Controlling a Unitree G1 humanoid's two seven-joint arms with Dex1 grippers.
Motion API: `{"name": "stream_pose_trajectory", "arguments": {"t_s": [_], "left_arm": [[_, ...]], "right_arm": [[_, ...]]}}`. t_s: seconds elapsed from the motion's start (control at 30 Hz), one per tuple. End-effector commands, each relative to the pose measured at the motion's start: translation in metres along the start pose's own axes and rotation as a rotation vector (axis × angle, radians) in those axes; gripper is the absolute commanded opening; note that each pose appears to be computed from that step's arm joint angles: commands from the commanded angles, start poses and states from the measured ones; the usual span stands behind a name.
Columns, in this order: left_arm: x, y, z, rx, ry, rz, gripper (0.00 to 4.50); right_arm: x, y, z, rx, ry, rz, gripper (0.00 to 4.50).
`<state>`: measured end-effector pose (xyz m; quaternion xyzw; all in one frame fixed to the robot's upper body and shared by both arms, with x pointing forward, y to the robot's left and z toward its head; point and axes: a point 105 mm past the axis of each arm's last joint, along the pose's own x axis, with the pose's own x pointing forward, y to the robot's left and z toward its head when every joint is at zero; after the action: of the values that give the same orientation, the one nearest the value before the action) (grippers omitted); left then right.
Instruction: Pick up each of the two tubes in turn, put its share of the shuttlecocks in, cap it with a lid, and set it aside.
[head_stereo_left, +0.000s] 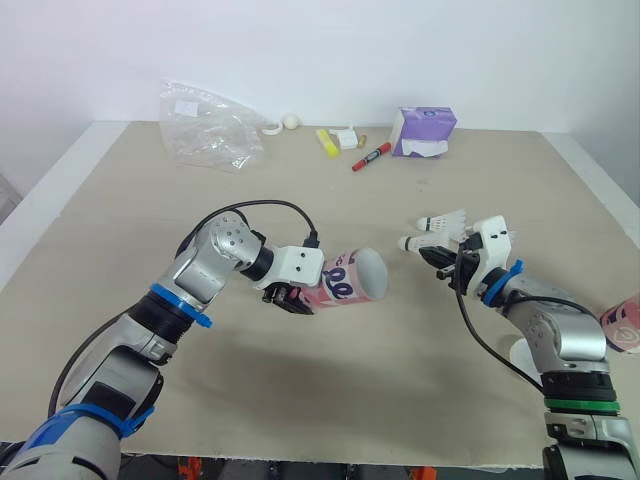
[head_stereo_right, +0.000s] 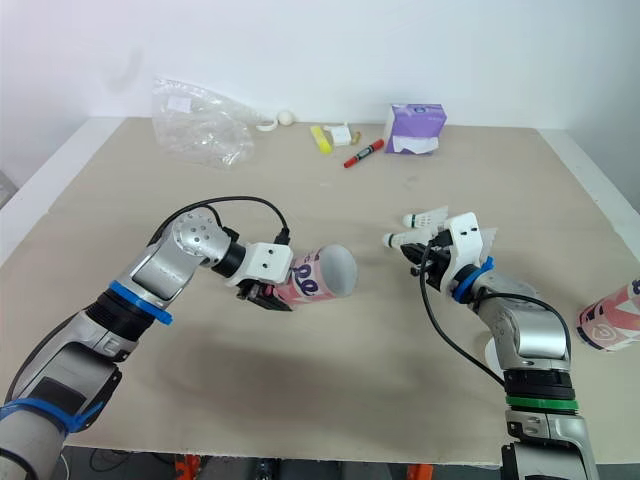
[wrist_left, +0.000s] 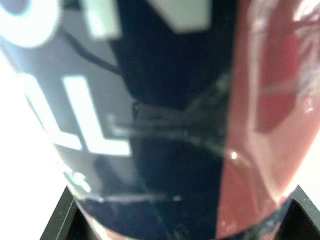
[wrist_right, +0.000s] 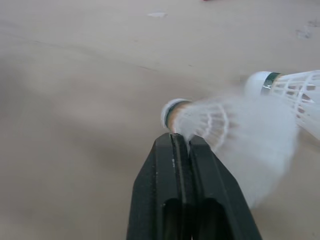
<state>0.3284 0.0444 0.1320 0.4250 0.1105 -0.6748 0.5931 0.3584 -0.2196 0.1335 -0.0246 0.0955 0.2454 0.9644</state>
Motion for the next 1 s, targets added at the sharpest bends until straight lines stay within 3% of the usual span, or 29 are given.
{"name": "stream_pose_trajectory", "arguments": {"t_s": [0.03, 0.17, 0.37, 0.53, 0.9, 1.0], "left_arm": [[0.011, -0.008, -0.001, -0.025, -0.011, -0.038, 2.57], [0.011, -0.008, 0.001, -0.054, -0.031, -0.048, 2.57], [0.010, -0.008, -0.003, -0.084, -0.023, -0.059, 2.57], [0.012, -0.006, -0.004, -0.108, -0.022, -0.059, 2.57], [0.013, -0.005, -0.003, -0.136, -0.030, -0.050, 2.57], [0.013, -0.006, -0.003, -0.139, -0.032, -0.051, 2.57]], "right_arm": [[-0.015, 0.005, 0.031, -0.174, -0.074, 0.018, 0.07], [-0.046, 0.035, 0.067, -0.610, -0.105, 0.177, 0.07], [-0.079, 0.085, 0.107, -1.060, -0.183, 0.381, 0.07], [-0.086, 0.112, 0.103, -1.155, -0.177, 0.527, 0.07], [-0.076, 0.129, 0.091, -1.060, -0.161, 0.618, 0.07], [-0.079, 0.133, 0.099, -1.012, -0.176, 0.636, 1.01]]}}
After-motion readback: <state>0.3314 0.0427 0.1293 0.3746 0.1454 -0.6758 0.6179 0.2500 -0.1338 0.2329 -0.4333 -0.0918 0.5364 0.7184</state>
